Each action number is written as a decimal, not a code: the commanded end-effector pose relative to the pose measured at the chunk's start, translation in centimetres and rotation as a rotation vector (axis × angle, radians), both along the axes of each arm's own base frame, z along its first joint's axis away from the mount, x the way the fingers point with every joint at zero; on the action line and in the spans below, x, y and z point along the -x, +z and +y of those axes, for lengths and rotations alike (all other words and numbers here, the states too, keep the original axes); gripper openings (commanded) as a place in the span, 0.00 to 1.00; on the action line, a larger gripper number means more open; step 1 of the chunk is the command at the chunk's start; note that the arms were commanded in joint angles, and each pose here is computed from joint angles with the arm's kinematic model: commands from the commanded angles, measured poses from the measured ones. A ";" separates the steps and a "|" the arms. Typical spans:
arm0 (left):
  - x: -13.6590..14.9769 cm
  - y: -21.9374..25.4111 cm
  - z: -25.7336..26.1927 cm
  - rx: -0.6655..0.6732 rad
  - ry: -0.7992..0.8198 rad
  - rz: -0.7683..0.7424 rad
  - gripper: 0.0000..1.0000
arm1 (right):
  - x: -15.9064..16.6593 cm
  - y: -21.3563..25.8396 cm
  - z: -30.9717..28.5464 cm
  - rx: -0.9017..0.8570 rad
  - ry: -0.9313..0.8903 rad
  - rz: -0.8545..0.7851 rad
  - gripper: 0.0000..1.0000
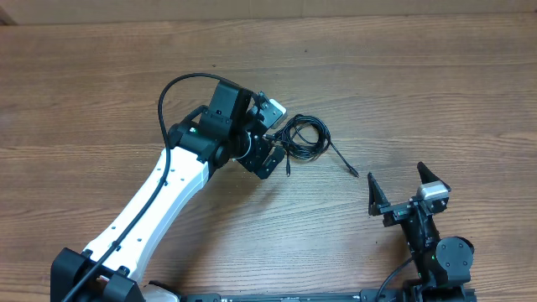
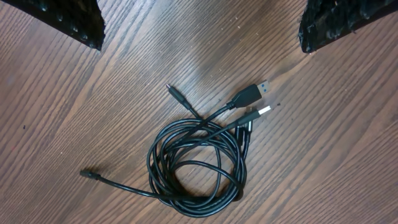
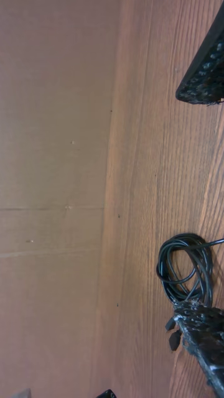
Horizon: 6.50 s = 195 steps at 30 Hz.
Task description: Untangle cables
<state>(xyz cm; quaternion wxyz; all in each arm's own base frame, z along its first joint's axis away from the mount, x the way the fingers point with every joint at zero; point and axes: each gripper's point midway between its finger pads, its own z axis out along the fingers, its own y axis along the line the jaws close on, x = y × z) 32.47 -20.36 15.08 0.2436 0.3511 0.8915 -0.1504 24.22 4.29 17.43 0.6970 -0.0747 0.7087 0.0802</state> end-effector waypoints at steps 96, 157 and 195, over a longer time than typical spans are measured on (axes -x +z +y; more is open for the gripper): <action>-0.4 0.7 -0.4 0.018 0.015 -0.009 1.00 | 0.0 -0.2 0.0 -0.004 0.000 -0.002 1.00; -10.8 -11.1 -6.5 -0.139 0.047 0.050 0.87 | 0.0 -0.2 0.0 -0.004 0.000 -0.002 1.00; -11.2 -12.8 -6.9 -0.207 0.107 0.005 0.67 | 0.0 -0.2 0.0 -0.004 0.000 -0.002 1.00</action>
